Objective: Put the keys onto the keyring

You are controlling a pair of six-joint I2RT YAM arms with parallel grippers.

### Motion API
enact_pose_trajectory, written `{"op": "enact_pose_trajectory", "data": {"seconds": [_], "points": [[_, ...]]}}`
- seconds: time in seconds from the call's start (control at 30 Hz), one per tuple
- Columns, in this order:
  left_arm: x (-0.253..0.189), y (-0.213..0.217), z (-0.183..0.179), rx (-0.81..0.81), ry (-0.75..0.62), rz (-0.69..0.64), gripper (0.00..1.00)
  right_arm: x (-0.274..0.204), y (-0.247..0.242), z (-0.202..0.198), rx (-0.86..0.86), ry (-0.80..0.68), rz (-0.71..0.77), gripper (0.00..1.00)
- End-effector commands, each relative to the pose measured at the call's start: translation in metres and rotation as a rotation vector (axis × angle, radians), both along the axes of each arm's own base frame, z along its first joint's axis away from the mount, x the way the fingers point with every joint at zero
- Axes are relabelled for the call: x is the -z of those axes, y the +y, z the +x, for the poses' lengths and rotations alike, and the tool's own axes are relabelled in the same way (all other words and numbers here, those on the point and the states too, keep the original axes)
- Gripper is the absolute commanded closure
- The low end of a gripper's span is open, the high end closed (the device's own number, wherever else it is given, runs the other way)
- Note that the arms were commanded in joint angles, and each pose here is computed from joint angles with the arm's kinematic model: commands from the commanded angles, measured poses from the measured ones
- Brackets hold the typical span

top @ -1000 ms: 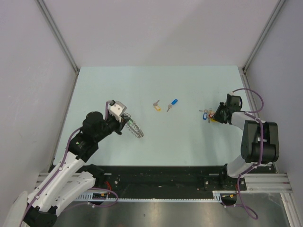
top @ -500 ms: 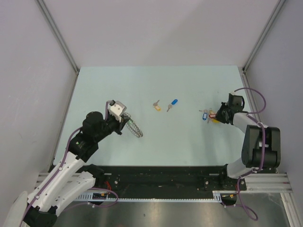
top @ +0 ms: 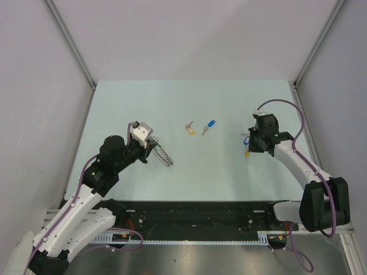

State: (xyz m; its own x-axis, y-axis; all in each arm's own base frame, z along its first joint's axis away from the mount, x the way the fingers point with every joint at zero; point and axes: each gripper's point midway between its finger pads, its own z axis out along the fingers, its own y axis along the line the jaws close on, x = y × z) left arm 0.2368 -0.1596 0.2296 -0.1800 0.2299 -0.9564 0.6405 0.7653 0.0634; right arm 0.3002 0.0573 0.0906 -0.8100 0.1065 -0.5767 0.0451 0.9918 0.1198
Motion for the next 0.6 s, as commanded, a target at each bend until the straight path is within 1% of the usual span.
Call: {"op": "enact_pose_trajectory", "data": {"seconds": [0.0, 0.13, 0.17, 0.23, 0.27, 0.3, 0.37, 0.4, 0.47, 0.57], "points": [[-0.028, 0.001, 0.005, -0.011, -0.093, -0.027, 1.0, -0.026, 0.012, -0.01, -0.121, 0.025, -0.092, 1.0], [-0.027, 0.001, 0.005, -0.011, -0.092, -0.026, 1.0, -0.025, 0.009, -0.015, -0.197, 0.1, -0.267, 1.0], [-0.028, 0.001, 0.005, -0.01, -0.094, -0.028, 0.99, -0.023, 0.006, -0.016, -0.22, 0.113, -0.338, 1.0], [-0.027, 0.001, 0.005, -0.013, -0.095, -0.028, 1.0, -0.024, 0.0, -0.017, -0.228, 0.142, -0.41, 1.0], [-0.027, 0.002, 0.005, -0.016, -0.095, -0.027, 1.0, -0.024, -0.002, -0.017, -0.234, 0.148, -0.468, 1.0], [-0.027, 0.002, 0.006, -0.021, -0.096, -0.025, 0.99, -0.019, -0.004, -0.019, -0.265, 0.182, -0.513, 1.0], [-0.027, 0.004, 0.006, -0.03, -0.099, -0.023, 0.99, -0.018, -0.003, -0.017, -0.292, 0.195, -0.583, 1.0], [-0.027, 0.005, 0.006, -0.036, -0.098, -0.022, 1.0, -0.01, 0.003, -0.021, -0.351, 0.229, -0.628, 1.0], [-0.027, 0.008, 0.007, -0.05, -0.101, -0.017, 1.0, -0.006, 0.009, -0.02, -0.411, 0.242, -0.682, 1.0], [-0.027, 0.01, 0.008, -0.061, -0.103, -0.015, 1.0, 0.009, 0.041, -0.023, -0.592, 0.254, -0.741, 1.0]]}}
